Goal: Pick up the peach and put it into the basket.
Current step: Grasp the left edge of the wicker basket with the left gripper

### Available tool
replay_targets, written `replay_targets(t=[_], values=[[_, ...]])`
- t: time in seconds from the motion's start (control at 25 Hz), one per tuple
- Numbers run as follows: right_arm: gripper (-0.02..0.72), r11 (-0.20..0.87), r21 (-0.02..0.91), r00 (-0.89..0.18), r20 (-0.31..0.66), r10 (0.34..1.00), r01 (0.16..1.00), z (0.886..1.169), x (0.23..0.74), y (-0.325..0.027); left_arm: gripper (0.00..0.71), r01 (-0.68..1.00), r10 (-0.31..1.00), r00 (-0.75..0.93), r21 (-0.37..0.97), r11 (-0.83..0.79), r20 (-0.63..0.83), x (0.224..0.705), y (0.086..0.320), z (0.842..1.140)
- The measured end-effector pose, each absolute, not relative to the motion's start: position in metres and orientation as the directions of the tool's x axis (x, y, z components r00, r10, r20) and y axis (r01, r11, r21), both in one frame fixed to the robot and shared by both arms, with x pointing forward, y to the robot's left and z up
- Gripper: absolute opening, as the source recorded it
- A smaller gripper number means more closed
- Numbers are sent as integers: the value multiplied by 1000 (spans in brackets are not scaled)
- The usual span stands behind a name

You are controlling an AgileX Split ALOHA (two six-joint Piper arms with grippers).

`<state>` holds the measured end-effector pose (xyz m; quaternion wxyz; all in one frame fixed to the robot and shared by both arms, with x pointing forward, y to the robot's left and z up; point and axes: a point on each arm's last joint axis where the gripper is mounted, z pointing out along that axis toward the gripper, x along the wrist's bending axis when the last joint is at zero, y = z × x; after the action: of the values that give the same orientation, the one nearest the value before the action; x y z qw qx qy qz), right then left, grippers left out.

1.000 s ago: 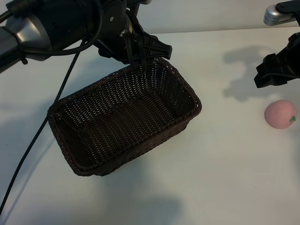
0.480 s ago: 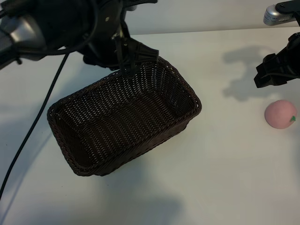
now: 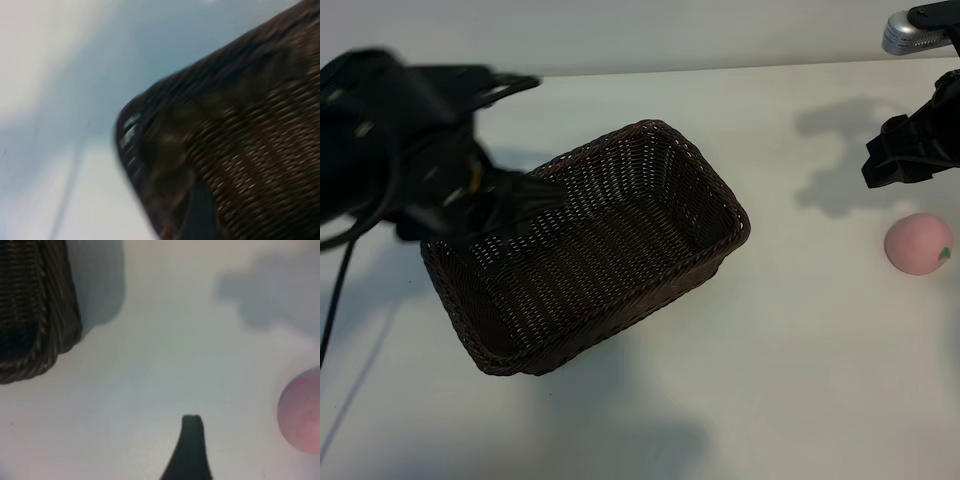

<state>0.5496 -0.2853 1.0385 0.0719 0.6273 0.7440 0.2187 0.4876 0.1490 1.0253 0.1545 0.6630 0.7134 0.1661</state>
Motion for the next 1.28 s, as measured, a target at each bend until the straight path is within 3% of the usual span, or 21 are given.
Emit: replay_targets(t=[0.2,0.4,0.88,1.28], values=[[595,116,416,-202,168,965,902,1038,550,-285,584,872,979,-186,446,203,-82,462,167,1016],[595,111,414,-197,171,965,903,1038,550,-285,584,877,967,-242,410,251,-75,450,176,998],[595,111,411,-197,172,965,905,1038,549,-285,584,831,923,-352,401,385,-157,453,196,978],[595,111,407,-197,175,965,907,1038,549,-285,584,833,919,-345,390,393,-189,465,190,963]])
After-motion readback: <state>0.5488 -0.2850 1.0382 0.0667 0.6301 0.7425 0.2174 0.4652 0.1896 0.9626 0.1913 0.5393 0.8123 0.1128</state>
